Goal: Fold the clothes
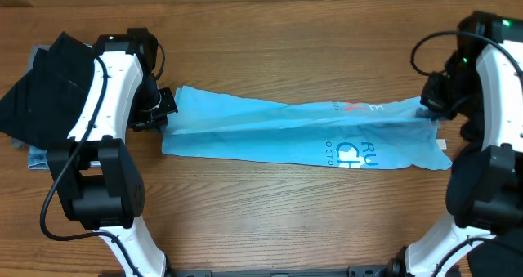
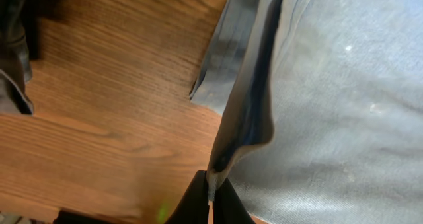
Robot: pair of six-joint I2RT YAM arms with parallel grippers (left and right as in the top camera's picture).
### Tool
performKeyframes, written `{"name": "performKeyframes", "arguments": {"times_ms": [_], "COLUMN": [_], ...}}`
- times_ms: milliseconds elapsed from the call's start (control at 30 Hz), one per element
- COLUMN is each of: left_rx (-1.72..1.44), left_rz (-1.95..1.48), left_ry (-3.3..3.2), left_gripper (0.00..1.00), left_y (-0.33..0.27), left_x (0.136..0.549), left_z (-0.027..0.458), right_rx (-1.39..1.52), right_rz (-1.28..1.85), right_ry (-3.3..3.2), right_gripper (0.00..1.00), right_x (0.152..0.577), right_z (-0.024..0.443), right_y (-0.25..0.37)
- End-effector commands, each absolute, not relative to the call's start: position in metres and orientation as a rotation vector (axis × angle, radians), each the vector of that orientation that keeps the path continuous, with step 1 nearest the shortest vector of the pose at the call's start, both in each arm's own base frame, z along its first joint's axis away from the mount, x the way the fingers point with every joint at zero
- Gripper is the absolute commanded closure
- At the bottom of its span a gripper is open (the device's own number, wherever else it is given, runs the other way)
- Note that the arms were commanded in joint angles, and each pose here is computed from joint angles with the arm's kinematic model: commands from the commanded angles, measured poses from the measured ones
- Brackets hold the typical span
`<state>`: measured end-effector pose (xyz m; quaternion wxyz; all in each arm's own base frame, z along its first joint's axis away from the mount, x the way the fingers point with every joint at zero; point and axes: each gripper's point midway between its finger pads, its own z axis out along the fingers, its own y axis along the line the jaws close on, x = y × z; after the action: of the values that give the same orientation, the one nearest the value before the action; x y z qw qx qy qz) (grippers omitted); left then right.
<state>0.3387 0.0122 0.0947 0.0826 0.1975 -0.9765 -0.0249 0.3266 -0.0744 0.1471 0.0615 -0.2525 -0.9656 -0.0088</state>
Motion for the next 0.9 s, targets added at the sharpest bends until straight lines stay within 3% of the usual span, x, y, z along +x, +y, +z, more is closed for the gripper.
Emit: {"name": "performKeyframes", "arguments": {"times_ms": [0,433,867], "left_rx": [0.555,0.539,0.505], "left_rz": [-0.101,-0.104,-0.165], "left_ry": [-2.96,-2.94,-2.838], "left_gripper": [0.96,0.96,0.96], "left_y": [0.014,0.005,0.007], "left_x": [0.342,0.336,0.305], "left_z": [0.107,0.094,0.071], "right_rx": [-0.76,-0.757,-0.886], "right_rz": [-0.026,-0.017,0.015], "right_ry": [-2.895,-2.837,-2.785], "right_gripper": [0.96,0.96,0.96], "right_x": [0.315,0.299,0.287], "right_z": [0.134,0.078,0.065], "right_y": [-0.069,-0.063,-0.086]}}
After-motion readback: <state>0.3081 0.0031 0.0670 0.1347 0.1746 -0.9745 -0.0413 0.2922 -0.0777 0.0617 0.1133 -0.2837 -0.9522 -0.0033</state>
